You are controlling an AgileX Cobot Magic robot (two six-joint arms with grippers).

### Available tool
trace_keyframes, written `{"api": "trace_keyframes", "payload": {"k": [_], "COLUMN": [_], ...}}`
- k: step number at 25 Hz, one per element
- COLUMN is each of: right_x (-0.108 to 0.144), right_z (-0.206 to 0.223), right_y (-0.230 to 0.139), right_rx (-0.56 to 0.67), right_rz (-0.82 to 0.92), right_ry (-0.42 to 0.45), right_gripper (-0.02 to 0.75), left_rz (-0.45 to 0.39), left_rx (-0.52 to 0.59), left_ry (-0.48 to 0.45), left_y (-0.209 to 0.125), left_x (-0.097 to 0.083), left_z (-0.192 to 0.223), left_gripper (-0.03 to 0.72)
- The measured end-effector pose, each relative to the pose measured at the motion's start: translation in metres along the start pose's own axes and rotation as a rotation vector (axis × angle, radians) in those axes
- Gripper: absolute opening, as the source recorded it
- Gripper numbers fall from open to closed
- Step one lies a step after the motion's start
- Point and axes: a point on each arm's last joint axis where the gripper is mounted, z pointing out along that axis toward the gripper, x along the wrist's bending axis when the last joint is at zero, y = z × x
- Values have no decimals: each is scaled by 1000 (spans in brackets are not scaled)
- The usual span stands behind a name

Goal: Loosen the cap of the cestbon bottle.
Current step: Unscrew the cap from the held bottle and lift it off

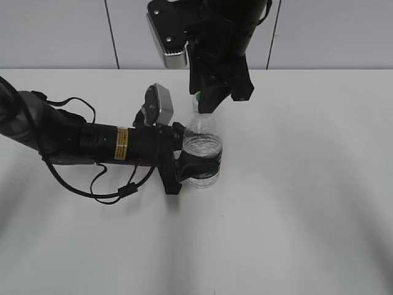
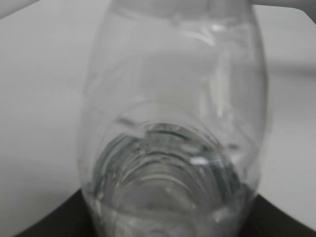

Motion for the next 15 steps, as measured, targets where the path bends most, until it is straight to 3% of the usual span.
{"api": "trace_keyframes", "payload": {"k": [15], "right_x": [0], "right_z": [-17], "right_y": [2], "right_rx": [-3], "right_rz": [0], "right_ry": [-54], "right_gripper": [298], "left_rz": [3], "left_rx": [2], "left_ry": [-18], "left_y": [0], "left_x": [-2], "left_z": [0], "left_gripper": [360]}}
